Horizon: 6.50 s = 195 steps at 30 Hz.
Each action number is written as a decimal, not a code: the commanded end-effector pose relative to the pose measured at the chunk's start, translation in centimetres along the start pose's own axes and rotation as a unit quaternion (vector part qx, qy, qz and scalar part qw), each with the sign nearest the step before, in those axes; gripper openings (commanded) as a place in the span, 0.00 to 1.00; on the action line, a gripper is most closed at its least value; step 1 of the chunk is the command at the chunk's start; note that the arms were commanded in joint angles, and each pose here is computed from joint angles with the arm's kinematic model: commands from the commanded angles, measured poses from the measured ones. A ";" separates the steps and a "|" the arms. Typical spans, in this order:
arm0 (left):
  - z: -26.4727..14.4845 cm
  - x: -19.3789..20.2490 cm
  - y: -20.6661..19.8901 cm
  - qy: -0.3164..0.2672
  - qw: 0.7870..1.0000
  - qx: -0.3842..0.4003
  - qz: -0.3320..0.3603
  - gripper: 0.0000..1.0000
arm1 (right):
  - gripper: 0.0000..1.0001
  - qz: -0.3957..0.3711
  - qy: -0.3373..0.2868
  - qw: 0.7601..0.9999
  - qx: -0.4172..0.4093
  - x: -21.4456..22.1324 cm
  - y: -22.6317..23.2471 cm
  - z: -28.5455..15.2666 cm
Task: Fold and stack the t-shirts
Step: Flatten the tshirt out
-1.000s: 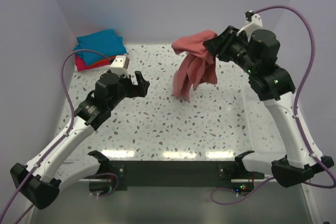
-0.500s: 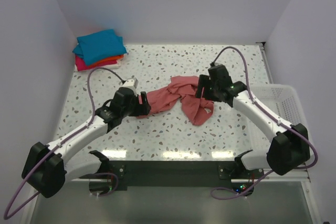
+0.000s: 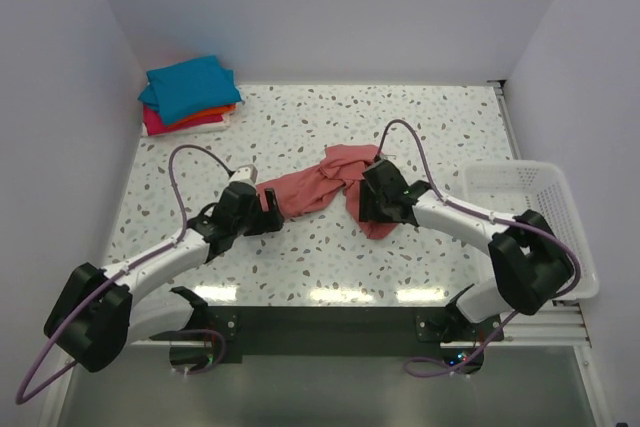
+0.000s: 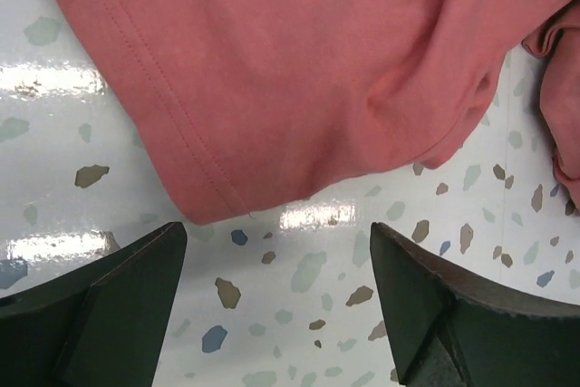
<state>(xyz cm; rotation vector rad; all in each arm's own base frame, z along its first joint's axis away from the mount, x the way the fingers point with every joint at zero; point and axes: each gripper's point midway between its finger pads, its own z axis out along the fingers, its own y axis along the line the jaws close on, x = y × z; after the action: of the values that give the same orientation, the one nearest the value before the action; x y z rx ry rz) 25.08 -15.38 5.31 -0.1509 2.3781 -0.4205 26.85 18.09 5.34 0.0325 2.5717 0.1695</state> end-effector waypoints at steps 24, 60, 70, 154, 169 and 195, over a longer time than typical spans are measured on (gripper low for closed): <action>0.8 -6.7 -2.8 -0.096 0.995 0.015 0.003 0.06 | 0.00 0.022 -0.079 0.996 0.044 -5.8 -0.2 0.1; -20.9 -29.9 -2.1 -0.377 0.923 -0.074 -0.014 0.00 | 0.00 0.108 -0.403 0.907 0.055 -24.9 -7.3 -27.4; -17.8 -40.9 0.4 -0.390 0.918 -0.038 -0.064 0.00 | 0.00 0.141 -0.443 0.885 0.012 -32.9 -7.5 -28.4; -0.4 0.7 3.0 -0.055 0.972 -0.185 -0.130 0.10 | 0.67 0.179 -0.120 0.970 0.113 -17.4 -14.9 -1.8; -8.3 -13.8 11.1 -0.196 0.941 -0.205 -0.185 0.00 | 0.68 0.172 -0.070 0.977 0.107 -13.8 -14.9 0.6; -5.1 -16.4 13.2 -0.183 0.945 -0.141 -0.234 0.00 | 0.68 0.230 -0.030 0.969 0.081 -0.1 -11.3 -2.5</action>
<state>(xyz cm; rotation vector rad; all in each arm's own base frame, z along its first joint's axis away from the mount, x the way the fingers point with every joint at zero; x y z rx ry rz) 32.18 2.22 12.56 -0.8976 2.0770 -0.1688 25.64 7.02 6.57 0.6152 2.4810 0.1614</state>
